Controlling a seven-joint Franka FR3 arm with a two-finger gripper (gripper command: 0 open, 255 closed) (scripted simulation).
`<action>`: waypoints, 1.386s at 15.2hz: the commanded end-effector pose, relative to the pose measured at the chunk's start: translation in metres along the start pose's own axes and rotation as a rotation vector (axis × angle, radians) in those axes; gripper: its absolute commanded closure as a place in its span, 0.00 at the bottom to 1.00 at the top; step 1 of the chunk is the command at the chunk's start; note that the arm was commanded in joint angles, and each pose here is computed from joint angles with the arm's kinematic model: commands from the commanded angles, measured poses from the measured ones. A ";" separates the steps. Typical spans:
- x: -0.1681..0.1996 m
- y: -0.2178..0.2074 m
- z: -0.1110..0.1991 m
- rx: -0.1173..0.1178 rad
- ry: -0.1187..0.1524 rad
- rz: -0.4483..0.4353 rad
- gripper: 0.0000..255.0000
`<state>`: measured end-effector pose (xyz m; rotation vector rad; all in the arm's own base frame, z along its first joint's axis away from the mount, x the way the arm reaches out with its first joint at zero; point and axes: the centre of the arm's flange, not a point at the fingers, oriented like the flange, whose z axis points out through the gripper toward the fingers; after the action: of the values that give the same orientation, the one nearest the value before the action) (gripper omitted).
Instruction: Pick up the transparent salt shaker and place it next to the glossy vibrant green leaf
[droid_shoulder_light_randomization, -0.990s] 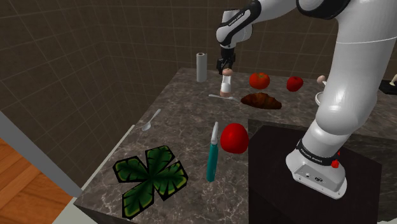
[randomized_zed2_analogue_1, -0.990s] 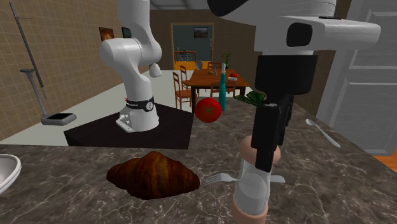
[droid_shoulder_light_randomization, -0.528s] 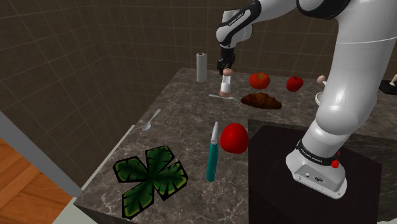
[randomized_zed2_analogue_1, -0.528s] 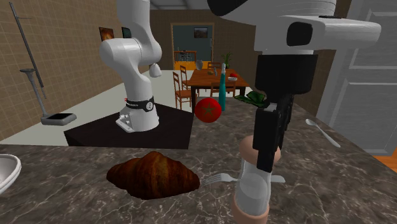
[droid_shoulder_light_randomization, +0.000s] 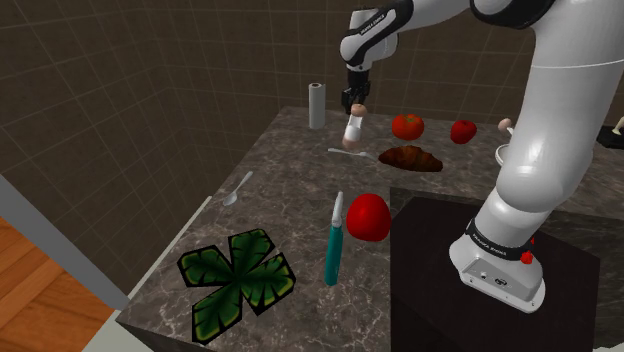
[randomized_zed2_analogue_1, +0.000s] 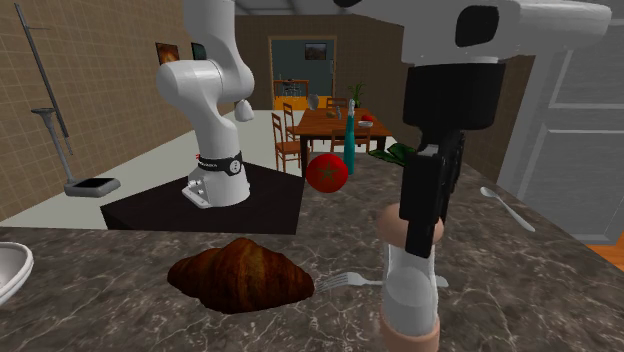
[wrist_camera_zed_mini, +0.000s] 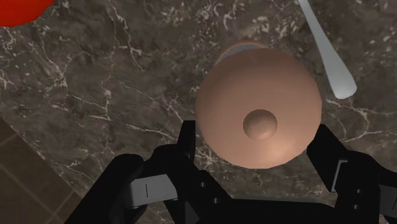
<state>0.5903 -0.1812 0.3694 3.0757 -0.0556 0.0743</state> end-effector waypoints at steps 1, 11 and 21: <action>0.001 0.000 -0.010 0.000 0.000 0.000 1.00; 0.003 0.004 -0.063 0.000 0.000 0.000 1.00; 0.006 0.007 -0.115 0.000 0.000 0.000 1.00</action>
<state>0.5907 -0.1815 0.4797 3.0756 -0.0558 0.0743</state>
